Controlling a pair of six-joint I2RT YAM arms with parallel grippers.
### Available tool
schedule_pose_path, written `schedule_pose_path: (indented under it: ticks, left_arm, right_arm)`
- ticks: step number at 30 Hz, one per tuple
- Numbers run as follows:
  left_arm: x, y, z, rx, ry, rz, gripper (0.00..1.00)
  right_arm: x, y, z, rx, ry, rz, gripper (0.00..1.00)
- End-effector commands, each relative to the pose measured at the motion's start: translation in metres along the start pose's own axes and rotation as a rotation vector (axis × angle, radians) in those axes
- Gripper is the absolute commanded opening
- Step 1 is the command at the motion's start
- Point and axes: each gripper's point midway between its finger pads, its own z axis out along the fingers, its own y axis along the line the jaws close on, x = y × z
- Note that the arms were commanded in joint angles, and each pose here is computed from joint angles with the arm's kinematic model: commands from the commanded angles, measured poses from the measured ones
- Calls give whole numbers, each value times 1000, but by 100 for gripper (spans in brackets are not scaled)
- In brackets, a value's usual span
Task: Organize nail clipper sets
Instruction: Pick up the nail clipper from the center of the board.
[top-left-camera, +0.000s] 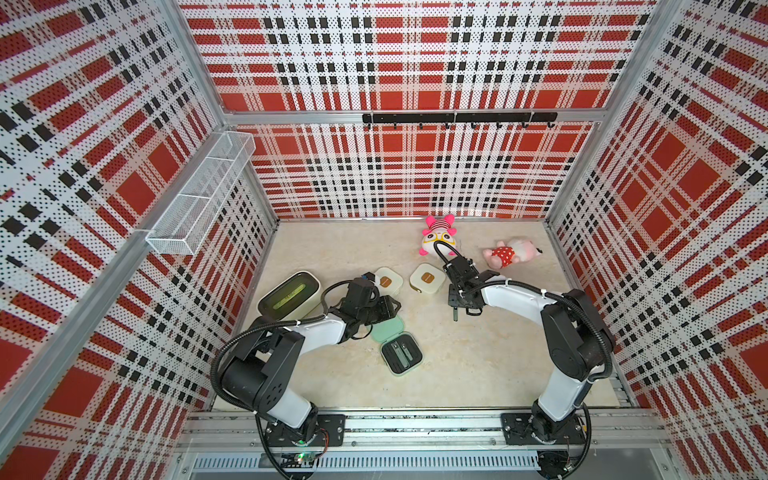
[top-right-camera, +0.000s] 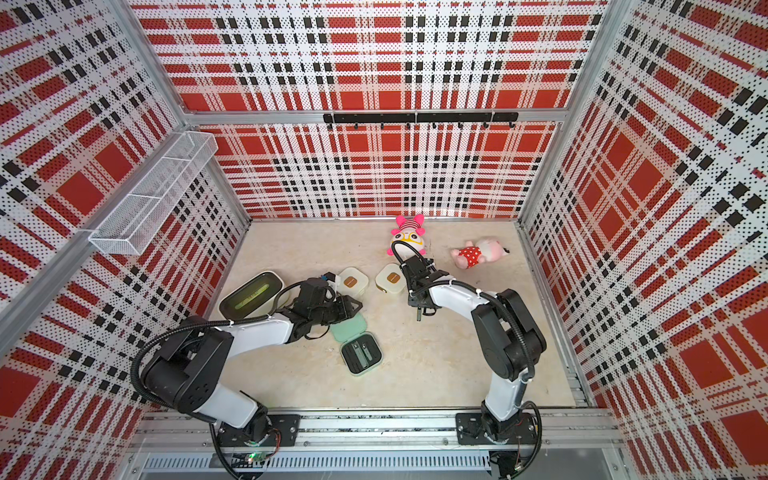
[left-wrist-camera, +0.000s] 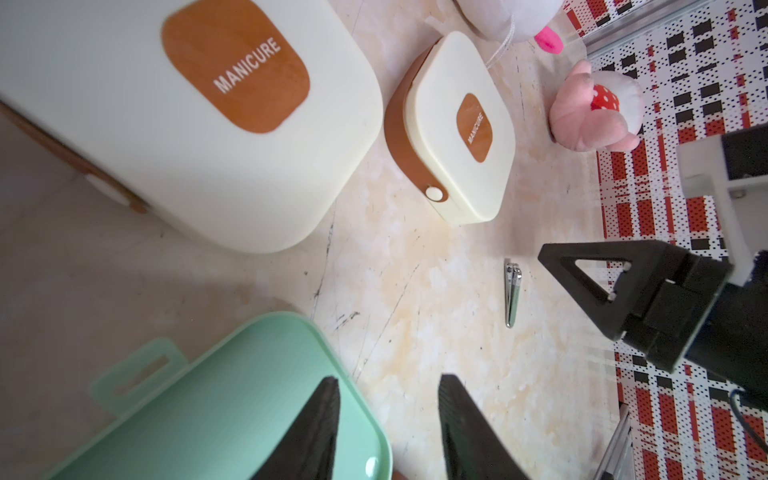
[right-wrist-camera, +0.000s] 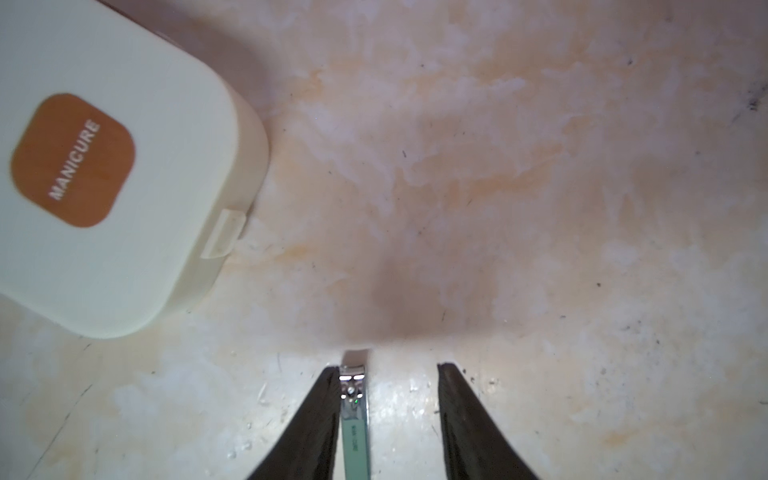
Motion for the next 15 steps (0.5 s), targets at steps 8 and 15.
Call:
schedule_pose_path:
  ticks: [8,15]
  left_arm:
    - [2,2,-2,6,-2,3,44]
    - [2,3,-1,4,-1,2,44]
  right_arm:
    - [8,11,8,-43,48,-42,44]
    - [21,14,18,-66,94,-46,39]
